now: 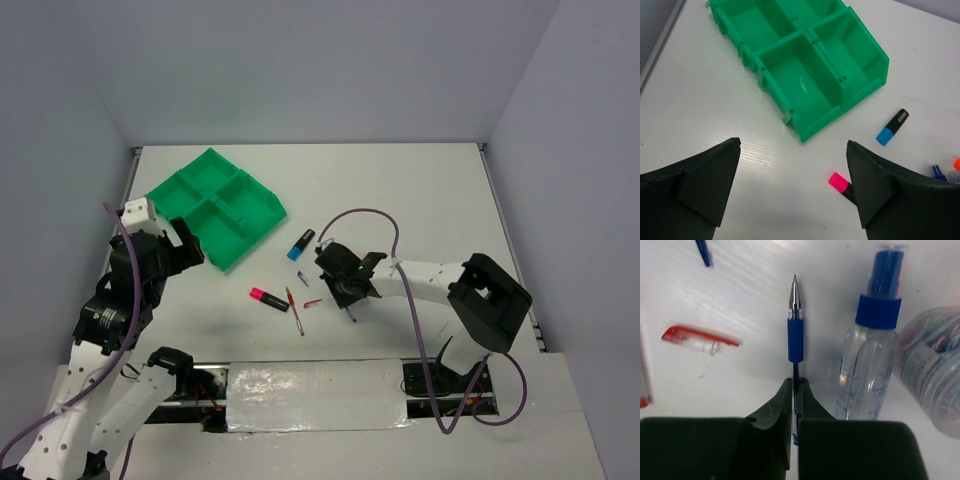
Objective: Sort the stationery into containers
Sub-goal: Pick up the pen from the center of the board, then close the pen cap on the pen.
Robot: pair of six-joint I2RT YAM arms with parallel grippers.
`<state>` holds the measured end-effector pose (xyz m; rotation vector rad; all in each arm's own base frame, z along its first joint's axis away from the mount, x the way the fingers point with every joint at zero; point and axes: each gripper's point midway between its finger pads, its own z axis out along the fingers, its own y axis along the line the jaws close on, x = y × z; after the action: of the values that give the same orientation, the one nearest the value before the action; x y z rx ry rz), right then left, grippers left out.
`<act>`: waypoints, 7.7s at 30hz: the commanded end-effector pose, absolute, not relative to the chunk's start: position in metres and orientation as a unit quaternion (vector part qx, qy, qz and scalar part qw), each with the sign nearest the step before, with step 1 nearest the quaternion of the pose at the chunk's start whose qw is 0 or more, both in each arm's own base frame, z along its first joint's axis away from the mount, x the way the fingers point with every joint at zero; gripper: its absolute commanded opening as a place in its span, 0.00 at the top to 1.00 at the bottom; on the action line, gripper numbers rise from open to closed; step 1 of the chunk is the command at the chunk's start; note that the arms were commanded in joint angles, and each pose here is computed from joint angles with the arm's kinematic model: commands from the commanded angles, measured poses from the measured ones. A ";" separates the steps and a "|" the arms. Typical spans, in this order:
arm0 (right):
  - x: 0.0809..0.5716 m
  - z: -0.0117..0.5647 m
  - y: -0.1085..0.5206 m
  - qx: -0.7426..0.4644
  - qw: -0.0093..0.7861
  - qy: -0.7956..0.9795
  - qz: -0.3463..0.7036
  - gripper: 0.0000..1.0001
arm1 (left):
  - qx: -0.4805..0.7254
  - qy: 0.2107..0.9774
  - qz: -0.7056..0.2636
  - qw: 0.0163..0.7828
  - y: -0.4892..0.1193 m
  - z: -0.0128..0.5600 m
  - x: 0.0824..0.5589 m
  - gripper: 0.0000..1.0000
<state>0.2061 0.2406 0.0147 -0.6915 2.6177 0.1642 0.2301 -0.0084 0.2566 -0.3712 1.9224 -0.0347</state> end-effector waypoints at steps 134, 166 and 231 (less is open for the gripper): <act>0.149 0.233 0.292 -0.139 0.444 0.682 0.565 1.00 | -0.101 0.843 -0.335 0.409 -0.293 0.255 0.249 1.00; 0.174 0.228 0.297 -0.096 0.440 0.707 0.544 1.00 | -0.108 0.836 -0.317 0.435 -0.275 0.263 0.250 1.00; 0.193 0.236 0.296 -0.066 0.429 0.717 0.545 1.00 | -0.101 0.832 -0.340 0.427 -0.289 0.247 0.251 1.00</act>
<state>0.1795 0.2935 0.1967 -0.1929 1.8978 1.3379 0.2564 -0.2838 0.2381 -0.2892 2.0987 -0.7916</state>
